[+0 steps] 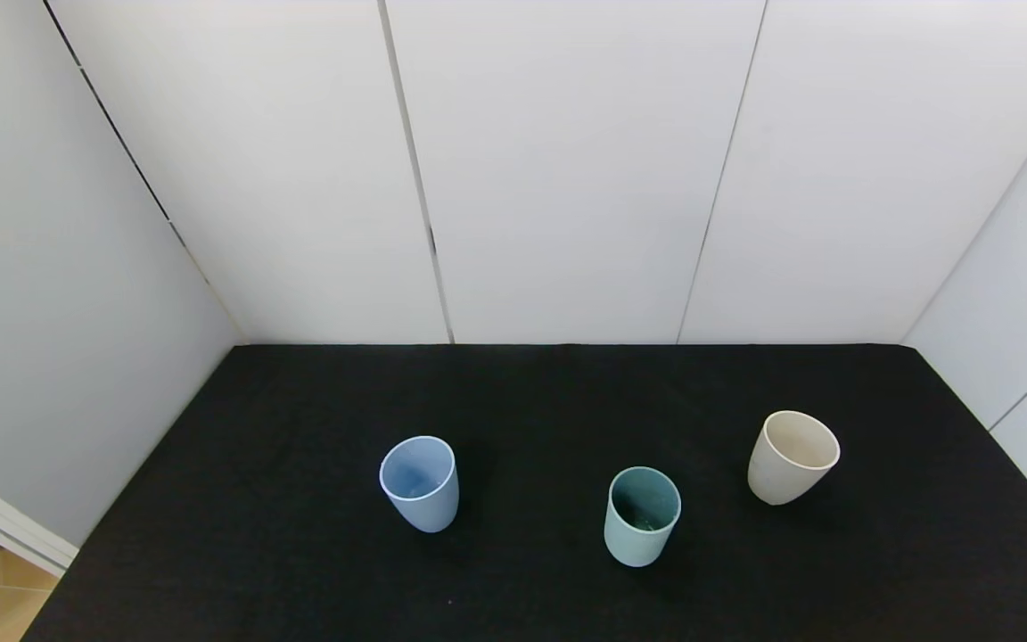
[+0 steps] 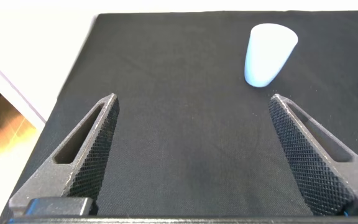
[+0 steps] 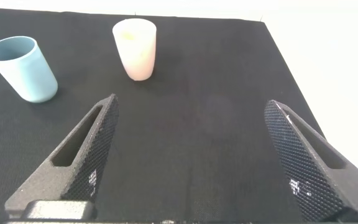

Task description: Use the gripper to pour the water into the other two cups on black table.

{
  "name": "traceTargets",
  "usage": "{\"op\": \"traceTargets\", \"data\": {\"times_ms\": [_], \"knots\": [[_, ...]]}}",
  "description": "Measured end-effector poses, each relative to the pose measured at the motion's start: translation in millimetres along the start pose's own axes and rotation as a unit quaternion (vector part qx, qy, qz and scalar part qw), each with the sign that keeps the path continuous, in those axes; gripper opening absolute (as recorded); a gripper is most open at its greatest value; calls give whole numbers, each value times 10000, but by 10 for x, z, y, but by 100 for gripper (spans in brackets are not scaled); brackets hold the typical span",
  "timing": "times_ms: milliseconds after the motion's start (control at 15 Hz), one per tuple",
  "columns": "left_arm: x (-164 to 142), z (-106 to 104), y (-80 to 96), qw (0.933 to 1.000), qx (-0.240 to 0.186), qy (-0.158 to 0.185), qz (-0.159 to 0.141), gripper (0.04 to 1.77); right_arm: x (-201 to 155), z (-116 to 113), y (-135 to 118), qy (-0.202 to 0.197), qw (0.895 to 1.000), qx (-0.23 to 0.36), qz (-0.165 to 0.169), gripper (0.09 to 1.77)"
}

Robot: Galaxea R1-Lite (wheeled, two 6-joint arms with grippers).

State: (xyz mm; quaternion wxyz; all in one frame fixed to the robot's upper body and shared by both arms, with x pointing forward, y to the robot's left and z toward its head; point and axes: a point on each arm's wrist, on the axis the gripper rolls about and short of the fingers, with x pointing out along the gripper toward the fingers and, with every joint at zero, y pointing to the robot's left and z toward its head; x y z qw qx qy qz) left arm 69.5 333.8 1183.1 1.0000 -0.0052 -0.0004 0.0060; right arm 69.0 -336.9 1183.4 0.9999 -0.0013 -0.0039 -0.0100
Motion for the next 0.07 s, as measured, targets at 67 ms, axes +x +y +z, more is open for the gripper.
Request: {"op": "traceTargets", "data": {"times_ms": [67], "knots": [[0, 0, 0, 10000, 2, -2, 2, 172, 0, 0, 0, 2, 10000, 0, 2, 170]]}}
